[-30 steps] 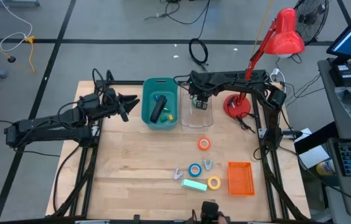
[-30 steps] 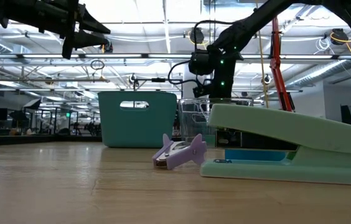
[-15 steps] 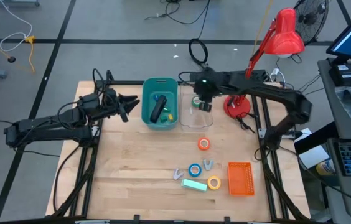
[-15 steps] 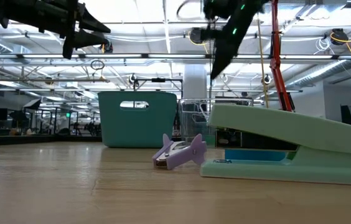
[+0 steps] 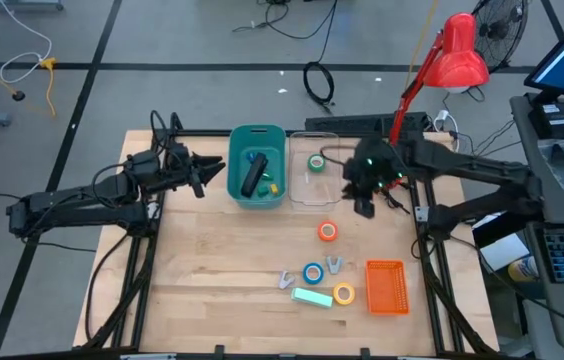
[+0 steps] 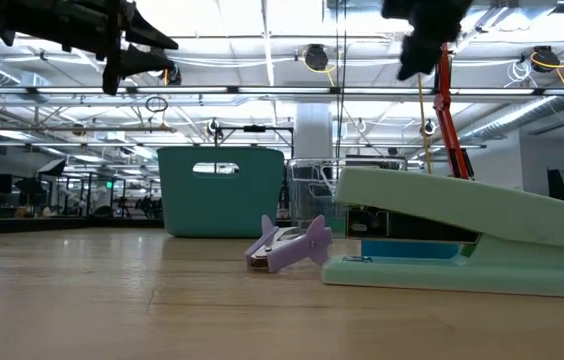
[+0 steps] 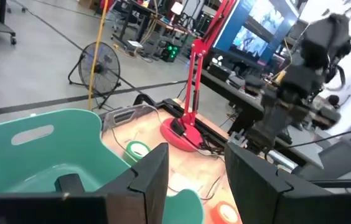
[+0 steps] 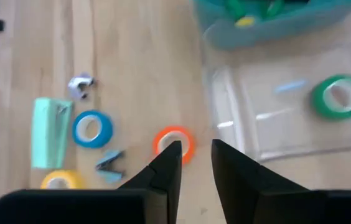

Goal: Pick and place Stapler, Stapler remover, tape
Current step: Put the orange tape into the transparent bin

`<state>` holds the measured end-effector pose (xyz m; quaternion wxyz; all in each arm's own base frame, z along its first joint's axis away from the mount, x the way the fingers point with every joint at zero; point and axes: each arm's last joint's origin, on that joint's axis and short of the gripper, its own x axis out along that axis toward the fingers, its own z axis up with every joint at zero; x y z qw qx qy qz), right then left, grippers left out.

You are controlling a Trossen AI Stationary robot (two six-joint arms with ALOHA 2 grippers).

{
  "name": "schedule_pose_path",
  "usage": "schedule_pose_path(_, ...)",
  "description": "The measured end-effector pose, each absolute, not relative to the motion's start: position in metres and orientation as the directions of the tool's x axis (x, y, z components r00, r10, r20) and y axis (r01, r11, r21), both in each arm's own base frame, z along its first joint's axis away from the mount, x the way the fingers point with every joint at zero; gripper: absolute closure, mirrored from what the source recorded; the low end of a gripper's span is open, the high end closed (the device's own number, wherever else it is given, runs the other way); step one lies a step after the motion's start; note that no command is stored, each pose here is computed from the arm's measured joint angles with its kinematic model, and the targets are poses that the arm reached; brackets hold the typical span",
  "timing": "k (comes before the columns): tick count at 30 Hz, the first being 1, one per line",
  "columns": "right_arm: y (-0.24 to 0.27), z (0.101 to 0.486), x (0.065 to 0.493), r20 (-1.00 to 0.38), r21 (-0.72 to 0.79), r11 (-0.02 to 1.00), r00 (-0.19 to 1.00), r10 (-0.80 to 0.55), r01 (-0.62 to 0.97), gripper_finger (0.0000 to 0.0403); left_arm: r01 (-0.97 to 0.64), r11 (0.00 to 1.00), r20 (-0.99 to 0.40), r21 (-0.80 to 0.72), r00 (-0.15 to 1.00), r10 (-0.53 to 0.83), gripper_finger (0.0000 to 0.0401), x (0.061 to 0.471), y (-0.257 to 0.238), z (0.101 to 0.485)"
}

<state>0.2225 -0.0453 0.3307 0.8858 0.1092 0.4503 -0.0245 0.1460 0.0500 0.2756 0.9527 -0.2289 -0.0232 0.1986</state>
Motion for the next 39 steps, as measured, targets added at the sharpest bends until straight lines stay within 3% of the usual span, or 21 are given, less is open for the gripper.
schedule_pose_path(6,-0.017,0.304,0.212,-0.796,0.246,0.960,0.593,0.121,0.134,0.0326,-0.298,0.803,-0.048,-0.516,0.946,0.321,0.0245,0.147,0.048,0.275)
schedule_pose_path(11,0.002,0.280,0.212,-0.814,0.267,0.955,0.560,0.154,0.126,0.0327,-0.144,0.938,-0.047,-0.316,0.990,0.136,0.0245,0.150,0.036,0.275)
schedule_pose_path(18,0.021,0.265,0.214,-0.837,0.241,0.951,0.537,0.102,0.194,0.0328,0.014,0.971,-0.034,-0.237,0.999,-0.023,0.0245,0.146,0.014,0.278)
schedule_pose_path(31,0.020,0.230,0.239,-0.889,0.299,0.852,0.449,0.085,0.431,0.0325,0.054,0.989,-0.073,-0.139,0.995,-0.064,0.0244,0.106,-0.005,0.277)
schedule_pose_path(39,-0.005,0.206,0.253,-0.929,0.284,0.717,0.369,0.040,0.637,0.0272,0.159,0.985,-0.103,-0.064,0.981,-0.165,0.0244,0.103,-0.007,0.265)
